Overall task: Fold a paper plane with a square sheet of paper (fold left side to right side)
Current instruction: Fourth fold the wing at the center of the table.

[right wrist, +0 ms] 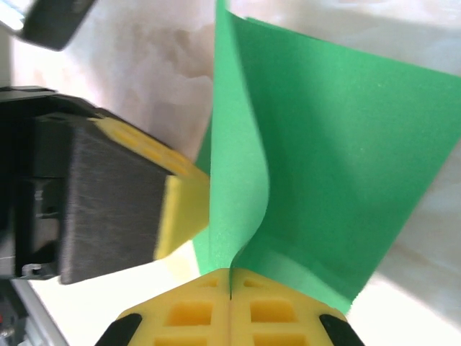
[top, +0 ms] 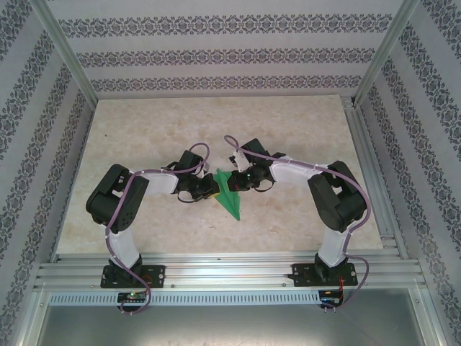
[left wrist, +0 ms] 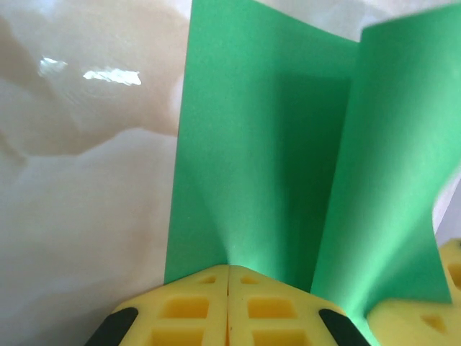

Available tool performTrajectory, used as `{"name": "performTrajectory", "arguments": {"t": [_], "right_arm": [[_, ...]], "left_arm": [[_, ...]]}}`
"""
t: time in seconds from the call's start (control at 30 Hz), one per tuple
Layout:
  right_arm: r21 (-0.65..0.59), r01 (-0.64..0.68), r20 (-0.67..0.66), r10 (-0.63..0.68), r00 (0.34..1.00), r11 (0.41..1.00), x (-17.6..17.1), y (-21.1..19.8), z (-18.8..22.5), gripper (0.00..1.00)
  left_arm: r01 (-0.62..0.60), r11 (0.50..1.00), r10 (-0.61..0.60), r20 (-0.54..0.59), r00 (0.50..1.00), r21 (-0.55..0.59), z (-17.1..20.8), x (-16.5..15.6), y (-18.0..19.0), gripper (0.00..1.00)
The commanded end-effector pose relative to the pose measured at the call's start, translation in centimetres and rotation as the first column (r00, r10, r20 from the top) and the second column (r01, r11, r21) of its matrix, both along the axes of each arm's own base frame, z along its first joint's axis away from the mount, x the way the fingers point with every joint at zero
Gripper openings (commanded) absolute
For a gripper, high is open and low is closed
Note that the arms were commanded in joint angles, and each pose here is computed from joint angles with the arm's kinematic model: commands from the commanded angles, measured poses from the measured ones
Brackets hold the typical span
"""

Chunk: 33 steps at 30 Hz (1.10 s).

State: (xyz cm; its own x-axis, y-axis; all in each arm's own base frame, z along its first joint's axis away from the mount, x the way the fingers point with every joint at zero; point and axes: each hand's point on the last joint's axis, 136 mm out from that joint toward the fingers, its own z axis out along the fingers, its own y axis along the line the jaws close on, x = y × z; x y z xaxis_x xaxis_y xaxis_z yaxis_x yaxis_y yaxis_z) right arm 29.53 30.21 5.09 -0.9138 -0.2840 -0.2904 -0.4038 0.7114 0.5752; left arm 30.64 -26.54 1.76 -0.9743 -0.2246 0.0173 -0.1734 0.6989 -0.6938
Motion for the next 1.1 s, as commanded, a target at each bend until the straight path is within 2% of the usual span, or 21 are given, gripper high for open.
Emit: {"name": "performTrajectory", "arguments": {"t": [0.0,0.37,1.07], "right_arm": [[0.062,-0.036,-0.003,0.036,0.999,0.997,-0.5,1.2,1.1,0.00],[-0.037,-0.004,-0.018,0.003,1.000,0.999,0.5,-1.5,-1.5,0.00],[-0.082,0.009,-0.028,-0.011,1.000,0.997,1.5,-2.9,-3.1,0.00]], "left_arm": [[-0.019,0.995,0.022,-0.035,0.999,0.094,-1.9,-0.8,1.4,0.08],[-0.013,0.995,0.017,-0.036,0.999,0.103,-1.8,-0.8,1.5,0.08],[-0.011,0.994,0.015,-0.038,0.999,0.106,-1.9,-0.8,1.5,0.08]]}}
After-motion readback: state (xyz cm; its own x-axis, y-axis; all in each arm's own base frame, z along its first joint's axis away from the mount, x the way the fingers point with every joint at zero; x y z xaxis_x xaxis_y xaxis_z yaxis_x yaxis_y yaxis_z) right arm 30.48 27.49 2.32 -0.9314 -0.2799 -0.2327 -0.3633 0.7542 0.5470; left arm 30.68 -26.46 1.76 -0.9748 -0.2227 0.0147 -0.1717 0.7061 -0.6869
